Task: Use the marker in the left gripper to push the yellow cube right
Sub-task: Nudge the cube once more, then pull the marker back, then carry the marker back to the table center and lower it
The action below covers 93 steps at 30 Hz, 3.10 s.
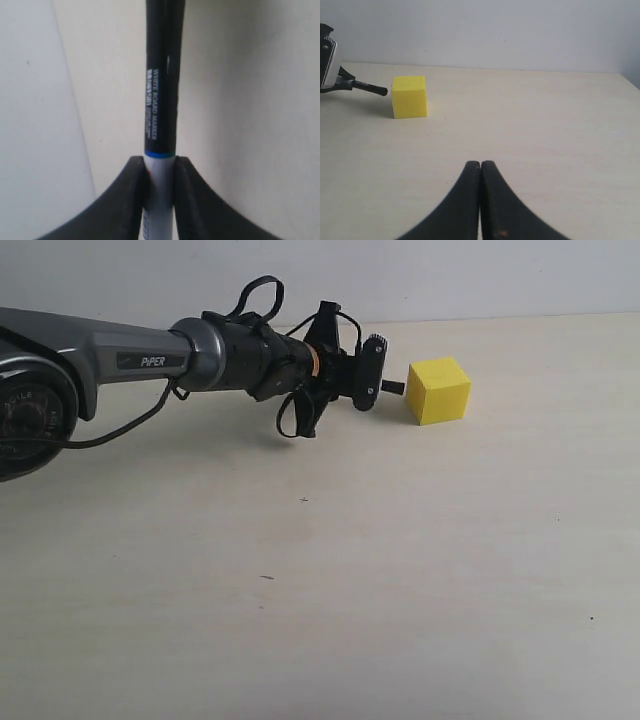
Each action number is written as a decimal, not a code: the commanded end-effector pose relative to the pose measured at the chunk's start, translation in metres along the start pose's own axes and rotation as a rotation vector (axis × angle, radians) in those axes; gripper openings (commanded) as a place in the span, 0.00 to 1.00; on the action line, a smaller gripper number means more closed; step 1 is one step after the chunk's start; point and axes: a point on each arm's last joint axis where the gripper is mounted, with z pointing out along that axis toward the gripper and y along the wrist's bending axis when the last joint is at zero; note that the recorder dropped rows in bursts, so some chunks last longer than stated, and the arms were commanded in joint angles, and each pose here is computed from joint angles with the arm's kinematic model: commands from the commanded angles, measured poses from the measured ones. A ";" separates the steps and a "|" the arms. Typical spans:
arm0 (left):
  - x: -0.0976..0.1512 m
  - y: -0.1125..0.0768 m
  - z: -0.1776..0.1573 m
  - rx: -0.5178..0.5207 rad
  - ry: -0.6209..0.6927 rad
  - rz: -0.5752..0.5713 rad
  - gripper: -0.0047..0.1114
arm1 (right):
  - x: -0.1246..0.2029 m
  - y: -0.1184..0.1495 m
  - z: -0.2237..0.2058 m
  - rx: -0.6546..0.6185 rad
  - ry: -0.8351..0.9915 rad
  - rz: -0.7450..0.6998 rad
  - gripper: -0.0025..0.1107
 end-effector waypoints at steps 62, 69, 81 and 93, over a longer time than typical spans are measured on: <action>0.066 0.053 -0.003 -0.178 0.033 -0.436 0.04 | 0.001 0.000 0.000 0.006 -0.009 0.004 0.02; 0.075 0.061 -0.044 0.048 0.281 -0.692 0.04 | 0.001 0.000 0.000 0.006 -0.009 0.004 0.02; 0.071 0.047 -0.111 0.393 0.755 -1.353 0.04 | 0.001 0.000 0.000 0.006 -0.009 0.004 0.02; -0.032 0.017 -0.123 0.525 0.761 -1.602 0.04 | 0.001 0.000 0.000 0.006 -0.009 0.004 0.02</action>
